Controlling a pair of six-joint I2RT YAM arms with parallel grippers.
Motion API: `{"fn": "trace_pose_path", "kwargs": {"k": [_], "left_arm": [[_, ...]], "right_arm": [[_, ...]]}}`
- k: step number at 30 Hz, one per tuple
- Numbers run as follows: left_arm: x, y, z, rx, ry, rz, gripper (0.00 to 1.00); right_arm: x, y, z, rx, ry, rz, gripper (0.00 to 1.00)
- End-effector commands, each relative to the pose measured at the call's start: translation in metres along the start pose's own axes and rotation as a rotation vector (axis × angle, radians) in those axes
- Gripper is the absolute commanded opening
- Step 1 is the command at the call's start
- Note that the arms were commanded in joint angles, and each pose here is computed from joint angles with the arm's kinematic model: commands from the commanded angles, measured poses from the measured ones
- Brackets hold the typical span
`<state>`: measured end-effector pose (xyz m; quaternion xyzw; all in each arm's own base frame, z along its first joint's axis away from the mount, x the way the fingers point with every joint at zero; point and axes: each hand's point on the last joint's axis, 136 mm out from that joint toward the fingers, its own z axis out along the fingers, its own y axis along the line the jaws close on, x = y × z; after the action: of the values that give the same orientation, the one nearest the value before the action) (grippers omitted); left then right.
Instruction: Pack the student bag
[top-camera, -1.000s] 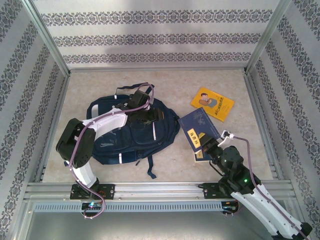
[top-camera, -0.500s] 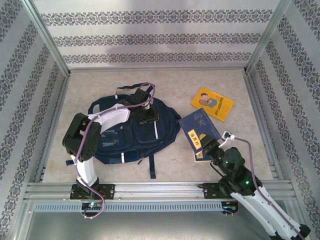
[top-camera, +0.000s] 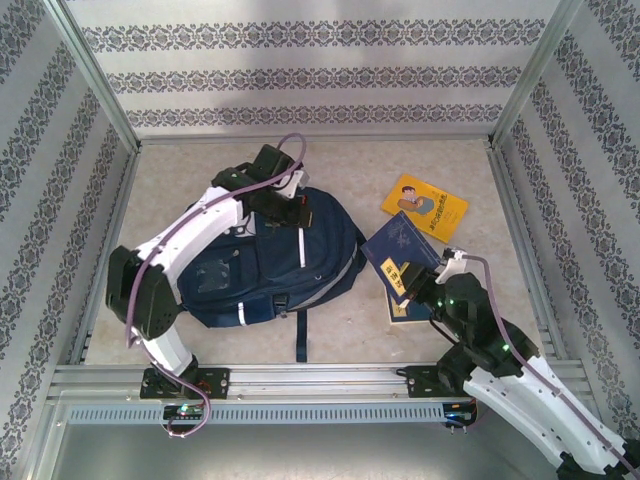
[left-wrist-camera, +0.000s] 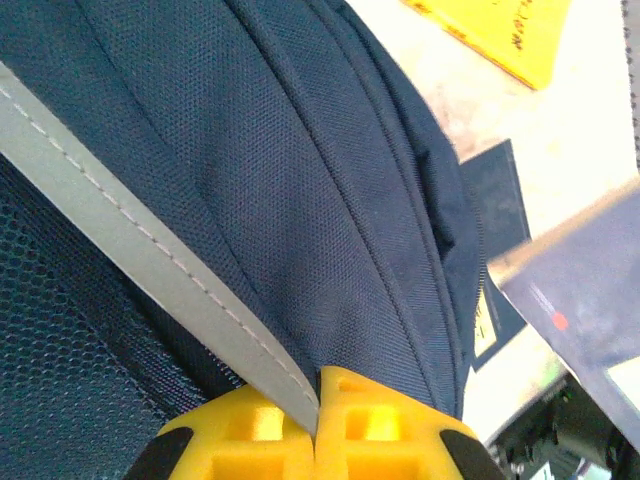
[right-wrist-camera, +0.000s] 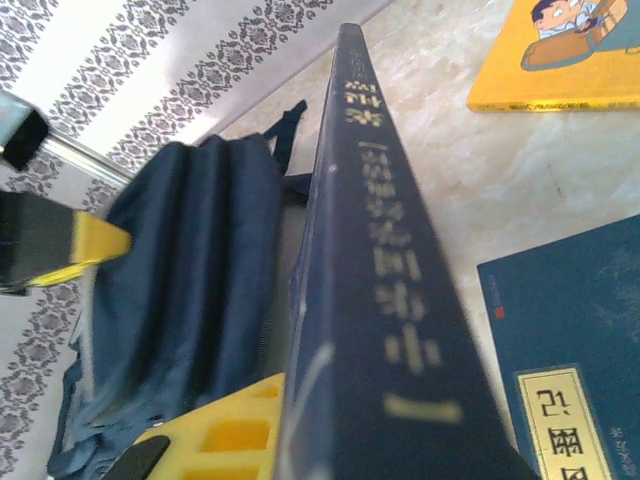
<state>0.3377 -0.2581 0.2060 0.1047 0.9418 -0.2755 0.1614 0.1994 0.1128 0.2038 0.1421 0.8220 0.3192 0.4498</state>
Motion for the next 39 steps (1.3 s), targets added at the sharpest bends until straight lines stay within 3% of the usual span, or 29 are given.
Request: {"fn": "trace_pose_path", "kwargs": {"k": [1, 8, 18, 29, 36, 39], "left_arm": [[0.002, -0.03, -0.045, 0.053, -0.047, 0.154, 0.0], [-0.003, -0.062, -0.077, 0.089, -0.08, 0.316, 0.0], [-0.028, -0.103, -0.112, 0.125, -0.154, 0.54, 0.0], [-0.046, -0.119, -0.111, 0.184, -0.212, 0.57, 0.0], [-0.026, -0.103, -0.106, 0.171, -0.207, 0.622, 0.0], [-0.021, -0.092, -0.112, 0.216, -0.223, 0.589, 0.0]], "right_arm": [[-0.016, -0.004, -0.004, 0.077, -0.032, -0.066, 0.0], [0.006, 0.0, 0.023, 0.099, 0.127, -0.085, 0.0], [0.068, 0.011, 0.039, -0.088, 0.28, 0.018, 0.0], [0.098, 0.066, 0.052, -0.289, 0.364, -0.022, 0.0], [0.106, 0.106, 0.058, -0.349, 0.428, -0.097, 0.0], [0.09, 0.103, 0.046, -0.324, 0.385, -0.141, 0.0]]}}
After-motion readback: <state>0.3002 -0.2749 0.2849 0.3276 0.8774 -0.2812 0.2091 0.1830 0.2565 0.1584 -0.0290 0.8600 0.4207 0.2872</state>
